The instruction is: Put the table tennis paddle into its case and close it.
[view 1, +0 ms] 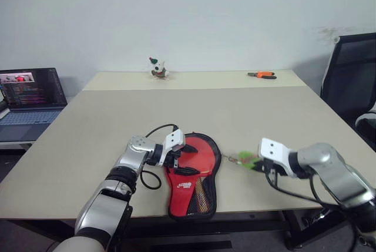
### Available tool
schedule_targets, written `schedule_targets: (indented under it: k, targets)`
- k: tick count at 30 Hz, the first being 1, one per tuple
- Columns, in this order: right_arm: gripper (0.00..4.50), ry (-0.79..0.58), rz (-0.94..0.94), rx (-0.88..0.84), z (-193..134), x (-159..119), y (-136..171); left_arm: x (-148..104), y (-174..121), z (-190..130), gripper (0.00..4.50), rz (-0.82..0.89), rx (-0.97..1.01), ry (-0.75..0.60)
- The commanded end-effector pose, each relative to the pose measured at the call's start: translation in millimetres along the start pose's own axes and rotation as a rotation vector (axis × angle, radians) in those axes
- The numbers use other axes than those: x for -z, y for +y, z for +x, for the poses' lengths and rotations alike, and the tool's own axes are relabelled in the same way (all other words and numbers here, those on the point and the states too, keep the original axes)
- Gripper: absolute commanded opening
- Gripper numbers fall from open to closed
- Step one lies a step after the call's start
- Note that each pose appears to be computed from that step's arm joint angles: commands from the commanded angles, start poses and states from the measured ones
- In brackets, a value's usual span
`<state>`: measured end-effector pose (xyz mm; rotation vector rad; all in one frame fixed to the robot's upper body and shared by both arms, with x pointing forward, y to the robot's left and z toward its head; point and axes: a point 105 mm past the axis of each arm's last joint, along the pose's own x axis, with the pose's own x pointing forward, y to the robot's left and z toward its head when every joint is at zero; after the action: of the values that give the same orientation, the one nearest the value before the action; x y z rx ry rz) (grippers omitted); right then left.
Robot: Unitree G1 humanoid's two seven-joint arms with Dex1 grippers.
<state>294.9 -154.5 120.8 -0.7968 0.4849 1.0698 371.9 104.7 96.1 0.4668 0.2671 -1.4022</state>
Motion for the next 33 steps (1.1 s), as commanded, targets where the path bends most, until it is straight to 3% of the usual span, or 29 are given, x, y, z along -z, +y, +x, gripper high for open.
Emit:
schedule_targets:
  k: [1, 11, 21, 24, 28, 33]
  targets:
    - [0.03, -0.018, -0.003, -0.108, -14, -11, 31, 33, -15, 5, 4.5, -0.058, 0.054, 0.124]
    - [0.03, -0.066, 0.078, -0.386, -19, -22, 110, 34, -17, 11, 4.5, -0.068, 0.059, 0.12]
    - [0.03, -0.116, 0.101, -0.308, 6, -29, 94, 34, -14, 13, 4.5, -0.078, 0.034, 0.113]
    - [0.03, -0.153, 0.153, -0.247, 8, -37, 76, 30, -10, 11, 4.5, -0.075, 0.006, 0.093]
    - [0.98, -0.195, 0.196, -0.212, 1, -49, 55, 19, 0, 5, 4.5, -0.07, -0.057, 0.037]
    - [2.71, -0.279, 0.29, -0.174, -13, -66, 24, 0, 14, -17, 4.5, -0.073, -0.162, -0.079]
